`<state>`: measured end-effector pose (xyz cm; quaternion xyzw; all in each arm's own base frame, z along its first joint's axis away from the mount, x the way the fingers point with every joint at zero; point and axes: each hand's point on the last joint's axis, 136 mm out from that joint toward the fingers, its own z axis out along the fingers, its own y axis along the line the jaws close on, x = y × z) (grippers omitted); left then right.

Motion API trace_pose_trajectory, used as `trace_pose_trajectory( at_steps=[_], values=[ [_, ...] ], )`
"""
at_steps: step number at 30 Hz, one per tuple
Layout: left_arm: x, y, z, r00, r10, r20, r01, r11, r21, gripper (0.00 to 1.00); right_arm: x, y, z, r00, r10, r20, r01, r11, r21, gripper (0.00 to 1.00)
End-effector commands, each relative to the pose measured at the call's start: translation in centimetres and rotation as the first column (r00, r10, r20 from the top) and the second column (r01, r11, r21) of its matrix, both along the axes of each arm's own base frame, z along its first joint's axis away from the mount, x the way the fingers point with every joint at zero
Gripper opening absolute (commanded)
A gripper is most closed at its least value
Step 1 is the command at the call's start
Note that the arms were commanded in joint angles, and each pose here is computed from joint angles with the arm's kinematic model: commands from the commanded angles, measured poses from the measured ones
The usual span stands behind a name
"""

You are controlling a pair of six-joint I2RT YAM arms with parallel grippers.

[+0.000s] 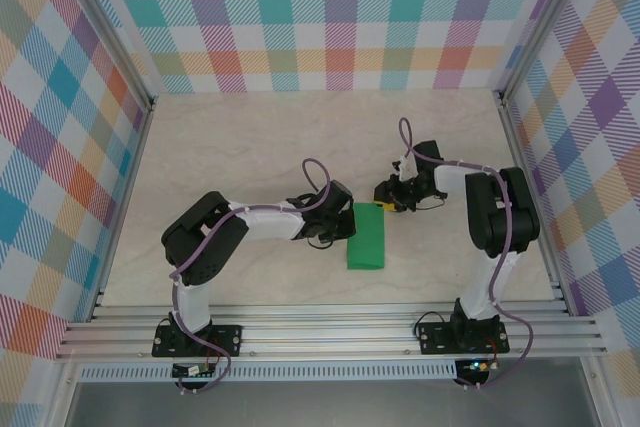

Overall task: Fold a paper plane with a square sheet of paper (pick it up from the middle)
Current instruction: Fold the square sheet of paper in half at the center of the table.

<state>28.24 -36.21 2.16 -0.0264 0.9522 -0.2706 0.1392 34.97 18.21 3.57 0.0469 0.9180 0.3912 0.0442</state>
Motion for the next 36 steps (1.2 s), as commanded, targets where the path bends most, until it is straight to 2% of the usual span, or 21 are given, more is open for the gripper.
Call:
trace_pose_trajectory(
  at_steps=[1, 7, 11, 18, 22, 26, 27, 33, 36],
  values=[
    [-1.6, 2.7, -1.5, 0.999, -0.017, -0.031, 0.022, 0.986, 0.166, 0.00, -0.5, 0.0, 4.7, 0.996, 0.014, 0.090, -0.015, 1.000, 0.011, 0.33],
    [-0.5, 3.3, -0.5, 1.000, -0.014, 0.005, 0.013, 0.980, 0.200, 0.00, -3.6, -0.8, 5.8, 0.998, -0.019, 0.060, 0.019, 1.000, 0.007, 0.40],
    [-0.1, 4.3, 0.2, 1.000, -0.013, 0.014, 0.010, 0.974, 0.224, 0.00, -6.5, -0.2, 5.3, 1.000, -0.001, 0.005, 0.001, 0.997, 0.077, 0.41],
    [1.2, 5.8, 1.0, 1.000, 0.001, 0.025, -0.007, 0.976, 0.218, 0.00, -11.2, 2.3, 4.7, 0.993, 0.108, -0.041, -0.098, 0.976, 0.195, 0.31],
    [1.3, 5.6, 1.0, 1.000, -0.002, 0.024, -0.003, 0.979, 0.205, 0.00, -11.5, 3.1, 4.5, 0.991, 0.129, -0.032, -0.120, 0.974, 0.193, 0.28],
    [1.0, 4.8, 1.8, 1.000, -0.011, 0.015, 0.008, 0.988, 0.153, 0.00, -11.4, 2.5, 2.8, 0.991, 0.115, -0.061, -0.109, 0.989, 0.104, 0.29],
    [1.4, 4.3, 2.6, 0.999, -0.007, 0.044, 0.002, 0.993, 0.117, 0.00, -11.6, 2.5, 2.7, 0.990, 0.122, -0.064, -0.114, 0.987, 0.113, 0.29],
    [1.6, 5.9, 5.3, 0.993, 0.055, 0.107, -0.067, 0.991, 0.112, 0.00, -13.3, 3.1, 1.5, 0.981, 0.157, -0.114, -0.137, 0.977, 0.161, 0.28],
    [1.3, 6.1, 6.4, 0.990, 0.079, 0.119, -0.088, 0.993, 0.073, 0.00, -13.8, 3.2, 0.5, 0.975, 0.169, -0.141, -0.146, 0.976, 0.163, 0.28]
  ],
)
